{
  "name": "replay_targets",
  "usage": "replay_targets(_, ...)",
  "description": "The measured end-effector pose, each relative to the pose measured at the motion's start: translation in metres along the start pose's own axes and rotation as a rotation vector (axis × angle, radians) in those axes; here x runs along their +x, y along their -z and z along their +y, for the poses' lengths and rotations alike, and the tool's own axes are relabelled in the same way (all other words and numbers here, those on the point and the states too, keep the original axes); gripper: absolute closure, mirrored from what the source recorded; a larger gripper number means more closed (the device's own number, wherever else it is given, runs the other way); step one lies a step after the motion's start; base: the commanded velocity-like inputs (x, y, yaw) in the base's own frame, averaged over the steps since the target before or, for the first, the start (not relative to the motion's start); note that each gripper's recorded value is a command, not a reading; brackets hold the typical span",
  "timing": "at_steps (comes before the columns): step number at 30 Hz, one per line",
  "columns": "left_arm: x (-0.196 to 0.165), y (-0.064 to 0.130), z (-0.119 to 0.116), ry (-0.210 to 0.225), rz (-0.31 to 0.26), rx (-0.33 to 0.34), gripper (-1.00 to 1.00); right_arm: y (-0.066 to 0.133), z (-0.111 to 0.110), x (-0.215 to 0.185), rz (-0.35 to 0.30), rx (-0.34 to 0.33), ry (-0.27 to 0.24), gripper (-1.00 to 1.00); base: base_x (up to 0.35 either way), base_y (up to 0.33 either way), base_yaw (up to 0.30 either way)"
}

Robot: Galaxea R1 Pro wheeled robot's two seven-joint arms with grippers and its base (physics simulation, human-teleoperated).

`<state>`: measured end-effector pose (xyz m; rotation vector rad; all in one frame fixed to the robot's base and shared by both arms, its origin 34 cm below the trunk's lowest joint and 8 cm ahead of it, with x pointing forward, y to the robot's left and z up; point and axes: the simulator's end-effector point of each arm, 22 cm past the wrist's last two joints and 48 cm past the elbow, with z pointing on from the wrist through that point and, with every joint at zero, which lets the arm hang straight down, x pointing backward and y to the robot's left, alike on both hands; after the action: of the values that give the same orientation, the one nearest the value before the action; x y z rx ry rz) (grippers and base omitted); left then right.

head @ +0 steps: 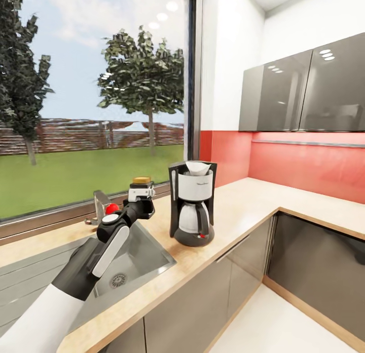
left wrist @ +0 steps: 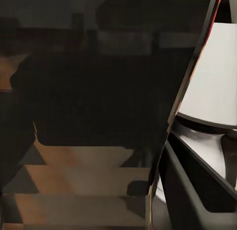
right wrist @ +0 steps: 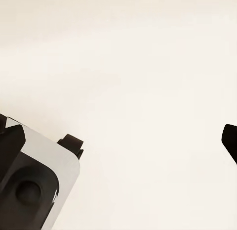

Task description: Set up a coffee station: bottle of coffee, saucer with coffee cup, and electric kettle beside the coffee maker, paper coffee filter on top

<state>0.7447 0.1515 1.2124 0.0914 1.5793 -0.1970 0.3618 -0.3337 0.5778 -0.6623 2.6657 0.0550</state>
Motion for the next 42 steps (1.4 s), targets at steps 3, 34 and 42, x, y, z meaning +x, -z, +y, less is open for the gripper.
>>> replay_targets(3,0.0,0.0,0.0,0.0,-0.001,0.0,1.0,0.0,0.0,0.0,-0.001,0.0,0.0,-1.0,0.173,0.0,0.0)
replay_targets(34,0.043,-0.015,0.002,0.009,0.075,0.039,1.0,0.0,0.0,0.0,-0.001,0.0,0.0,-1.0,0.03,0.0,0.0)
replay_targets(42,0.068,-0.022,0.006,0.016,0.12,0.049,1.0,0.0,0.0,0.0,-0.001,-0.001,0.0,-1.0,0.0,0.0,0.0)
